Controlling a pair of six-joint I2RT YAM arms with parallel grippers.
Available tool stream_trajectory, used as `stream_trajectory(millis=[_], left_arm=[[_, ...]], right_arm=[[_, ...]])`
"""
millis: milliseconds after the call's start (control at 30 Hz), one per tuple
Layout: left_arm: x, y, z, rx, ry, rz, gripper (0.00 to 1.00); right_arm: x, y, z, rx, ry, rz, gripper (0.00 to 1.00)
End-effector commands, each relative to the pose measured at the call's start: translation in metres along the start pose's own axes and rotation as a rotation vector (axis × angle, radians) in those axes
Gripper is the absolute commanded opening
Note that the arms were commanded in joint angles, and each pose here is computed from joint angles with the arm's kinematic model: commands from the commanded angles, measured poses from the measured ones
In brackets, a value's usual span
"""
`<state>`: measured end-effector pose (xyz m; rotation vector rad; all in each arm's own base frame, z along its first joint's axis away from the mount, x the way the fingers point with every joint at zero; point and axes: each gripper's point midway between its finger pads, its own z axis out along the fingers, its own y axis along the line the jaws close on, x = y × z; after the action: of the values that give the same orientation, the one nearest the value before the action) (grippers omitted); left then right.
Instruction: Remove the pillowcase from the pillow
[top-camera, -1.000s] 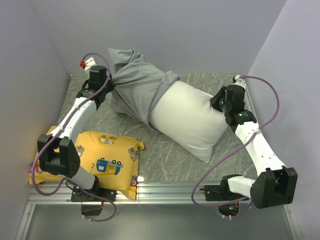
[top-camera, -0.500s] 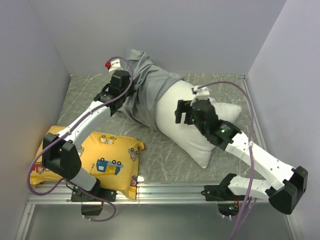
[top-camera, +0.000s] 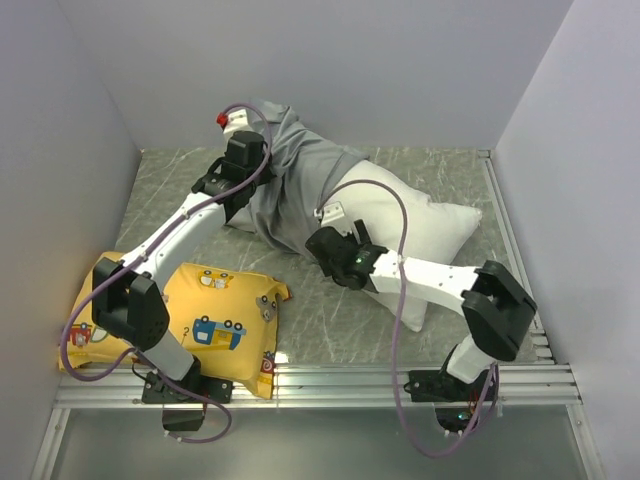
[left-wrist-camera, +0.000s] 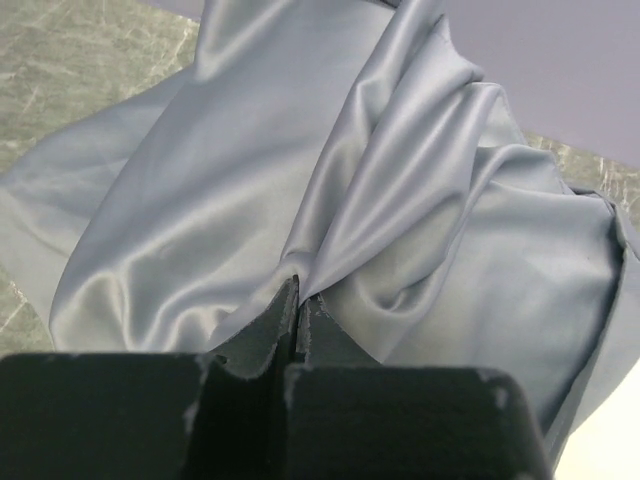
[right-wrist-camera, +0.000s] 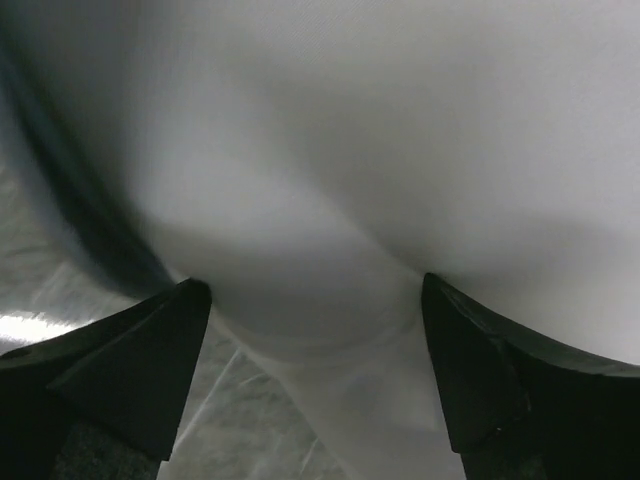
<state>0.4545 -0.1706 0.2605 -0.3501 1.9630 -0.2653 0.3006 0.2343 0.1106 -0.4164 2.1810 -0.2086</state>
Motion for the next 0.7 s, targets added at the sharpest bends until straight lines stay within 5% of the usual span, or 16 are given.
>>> stream_trajectory(millis=[0, 33, 67, 133, 233, 267, 367, 667], left_arm=[[-0.021, -0.014, -0.005, 0.033, -0.023, 0.031, 0.00], [-0.021, -0.016, -0.005, 0.040, -0.018, 0.041, 0.01], [-0.021, -0.017, -0.004, 0.044, -0.010, 0.045, 0.01], [-0.026, -0.027, -0.007, 0.088, -0.007, 0.051, 0.03], [-0.031, -0.046, -0.017, 0.174, 0.016, 0.042, 0.24], [-0.030, -0.051, -0.021, 0.192, 0.018, 0.042, 0.42], [-0.039, -0.061, -0.047, 0.232, -0.017, 0.028, 0.60], [0.030, -0.059, -0.077, 0.200, 0.041, 0.051, 0.66]], right_arm=[[-0.016, -0.034, 0.015, 0.149, 0.004, 0.084, 0.82], [-0.020, -0.036, 0.016, 0.139, 0.002, 0.097, 0.47], [-0.024, -0.039, 0.016, 0.138, -0.004, 0.108, 0.25], [-0.038, -0.046, 0.011, 0.119, -0.016, 0.148, 0.00], [-0.066, -0.042, -0.002, -0.014, -0.049, 0.239, 0.00], [-0.073, -0.043, -0.006, -0.053, -0.061, 0.273, 0.00], [-0.102, -0.047, -0.023, -0.195, -0.109, 0.388, 0.00], [-0.153, -0.073, -0.052, -0.289, -0.204, 0.502, 0.00]])
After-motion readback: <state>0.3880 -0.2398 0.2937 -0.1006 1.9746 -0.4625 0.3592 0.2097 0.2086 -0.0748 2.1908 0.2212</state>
